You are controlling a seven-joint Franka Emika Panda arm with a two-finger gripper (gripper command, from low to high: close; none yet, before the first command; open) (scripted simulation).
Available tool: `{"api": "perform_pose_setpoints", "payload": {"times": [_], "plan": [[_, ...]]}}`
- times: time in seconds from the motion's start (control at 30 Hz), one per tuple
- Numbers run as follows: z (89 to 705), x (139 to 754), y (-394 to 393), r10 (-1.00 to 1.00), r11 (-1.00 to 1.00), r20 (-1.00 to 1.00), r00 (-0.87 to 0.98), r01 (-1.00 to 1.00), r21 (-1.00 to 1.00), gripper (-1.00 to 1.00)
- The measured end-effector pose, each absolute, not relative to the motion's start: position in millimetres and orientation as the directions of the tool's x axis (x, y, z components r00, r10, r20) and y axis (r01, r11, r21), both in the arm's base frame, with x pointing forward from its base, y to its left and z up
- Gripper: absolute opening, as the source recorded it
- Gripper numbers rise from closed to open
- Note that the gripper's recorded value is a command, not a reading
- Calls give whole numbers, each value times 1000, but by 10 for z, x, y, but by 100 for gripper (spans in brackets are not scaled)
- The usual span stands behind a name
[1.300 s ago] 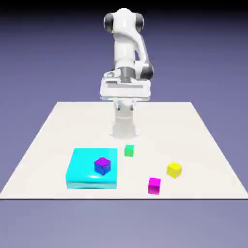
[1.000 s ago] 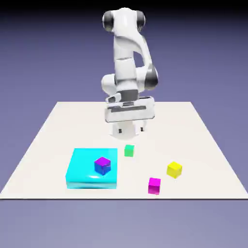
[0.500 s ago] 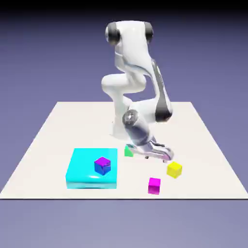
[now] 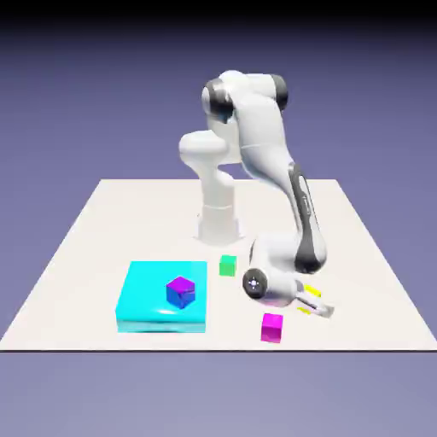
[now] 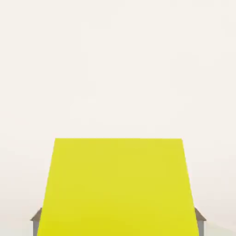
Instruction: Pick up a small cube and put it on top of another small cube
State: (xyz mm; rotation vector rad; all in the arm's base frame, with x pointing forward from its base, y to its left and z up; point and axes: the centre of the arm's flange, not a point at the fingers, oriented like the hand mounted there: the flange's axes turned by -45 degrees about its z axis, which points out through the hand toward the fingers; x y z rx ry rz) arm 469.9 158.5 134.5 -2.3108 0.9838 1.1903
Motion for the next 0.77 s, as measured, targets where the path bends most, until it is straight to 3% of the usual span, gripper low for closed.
{"api": "perform_pose_setpoints", "payload": {"times": [0.2,0.47,0.67,0.7,0.77], "plan": [[1572,4256,757,-379,-771,-801,463,-637,-4,-100],[1843,3226,-272,-282,-873,-814,508,-487,-1,-100],[1379,2873,-99,-280,-874,-814,508,-485,-2,-100],[1356,2852,-90,-281,-874,-814,508,-485,-2,100],[1356,2851,-92,-281,-875,-814,508,-483,0,100]]}}
